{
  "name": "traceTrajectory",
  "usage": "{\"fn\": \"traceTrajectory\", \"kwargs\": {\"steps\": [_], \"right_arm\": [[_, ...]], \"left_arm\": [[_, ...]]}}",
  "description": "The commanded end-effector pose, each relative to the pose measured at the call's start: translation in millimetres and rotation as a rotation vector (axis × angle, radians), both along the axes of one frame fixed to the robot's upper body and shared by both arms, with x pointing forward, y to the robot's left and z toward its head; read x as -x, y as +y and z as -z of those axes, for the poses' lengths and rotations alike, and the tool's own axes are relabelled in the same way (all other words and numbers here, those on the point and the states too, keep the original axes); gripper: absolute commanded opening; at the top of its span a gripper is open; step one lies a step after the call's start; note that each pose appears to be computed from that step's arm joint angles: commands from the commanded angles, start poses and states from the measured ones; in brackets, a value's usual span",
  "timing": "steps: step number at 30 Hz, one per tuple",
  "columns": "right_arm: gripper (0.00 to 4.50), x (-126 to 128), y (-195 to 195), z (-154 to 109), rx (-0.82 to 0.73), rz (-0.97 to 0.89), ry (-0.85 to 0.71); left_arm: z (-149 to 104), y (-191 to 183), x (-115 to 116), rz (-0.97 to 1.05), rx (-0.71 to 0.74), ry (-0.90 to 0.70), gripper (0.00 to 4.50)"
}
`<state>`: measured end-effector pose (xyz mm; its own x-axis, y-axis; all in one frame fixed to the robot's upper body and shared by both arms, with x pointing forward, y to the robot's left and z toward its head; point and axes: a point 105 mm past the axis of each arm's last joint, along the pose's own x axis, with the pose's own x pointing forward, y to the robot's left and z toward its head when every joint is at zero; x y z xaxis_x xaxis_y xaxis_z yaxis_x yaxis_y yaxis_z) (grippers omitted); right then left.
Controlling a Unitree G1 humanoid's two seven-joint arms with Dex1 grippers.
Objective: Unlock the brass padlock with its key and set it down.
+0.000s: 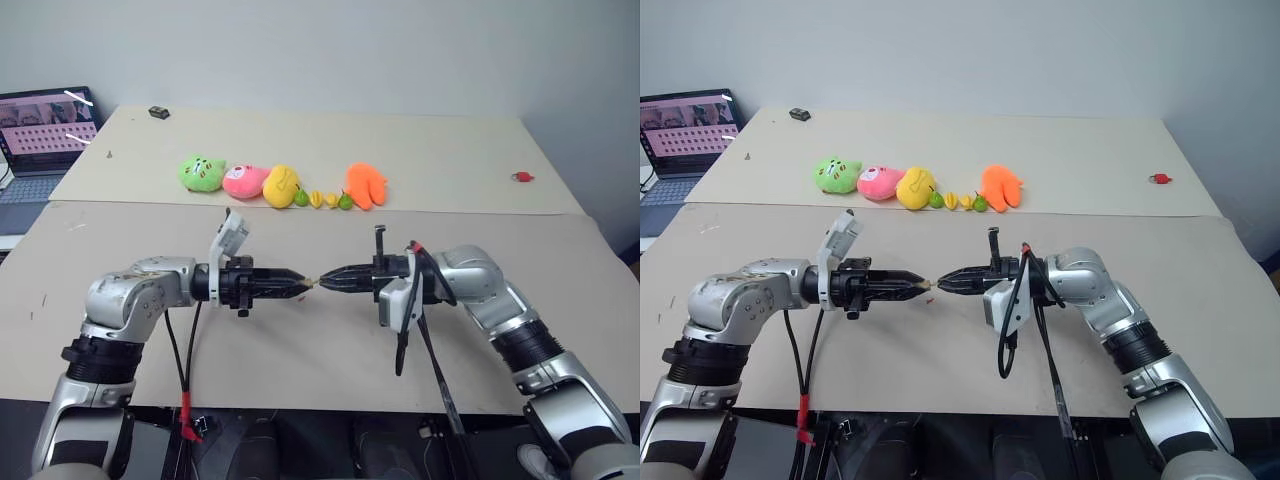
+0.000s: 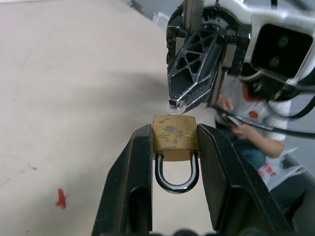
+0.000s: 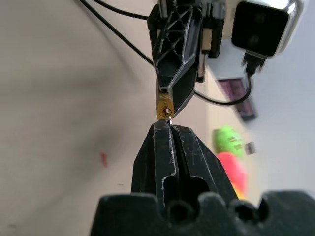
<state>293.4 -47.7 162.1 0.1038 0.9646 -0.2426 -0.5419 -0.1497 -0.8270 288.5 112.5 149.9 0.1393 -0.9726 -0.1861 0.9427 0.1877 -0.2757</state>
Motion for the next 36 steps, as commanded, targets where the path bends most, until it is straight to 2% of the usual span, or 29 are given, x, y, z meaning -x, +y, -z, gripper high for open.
{"fn": "traceTrajectory", "kwargs": {"steps": [1,6,8,10,16,20,21,23,31,36], "right_arm": [[0.04,-10,-4,1,-0.021,0.084,0.234],[0.04,-4,-15,18,0.028,0.142,0.571],[0.04,3,-18,21,0.051,0.131,0.635],[0.04,-8,-15,17,0.024,0.176,0.456],[0.04,-27,-6,-9,-0.111,0.207,0.237],[1.08,-33,-4,-15,-0.088,0.2,0.04],[1.6,-34,-5,-17,-0.093,0.202,0.003],[2.24,-35,-5,-19,-0.107,0.201,-0.035],[2.24,-21,-12,-24,-0.147,0.1,-0.148],[2.24,-5,-16,-15,-0.1,0.003,-0.224]], "left_arm": [[-9,-12,12,0.097,-0.002,-0.12,0.83],[-9,-12,11,0.088,0.005,-0.133,0.83],[-9,-11,12,0.085,0.004,-0.128,0.83],[-8,-10,13,0.082,0.005,-0.12,0.83],[-9,-10,13,0.073,0.015,-0.102,0.83],[-10,-11,12,0.065,0.025,-0.089,0.83],[-10,-11,12,0.064,0.027,-0.087,0.83],[-11,-11,11,0.063,0.03,-0.082,0.83],[-10,-10,13,0.059,0.04,-0.06,0.83],[-11,-9,13,0.052,0.041,-0.054,0.83]]}}
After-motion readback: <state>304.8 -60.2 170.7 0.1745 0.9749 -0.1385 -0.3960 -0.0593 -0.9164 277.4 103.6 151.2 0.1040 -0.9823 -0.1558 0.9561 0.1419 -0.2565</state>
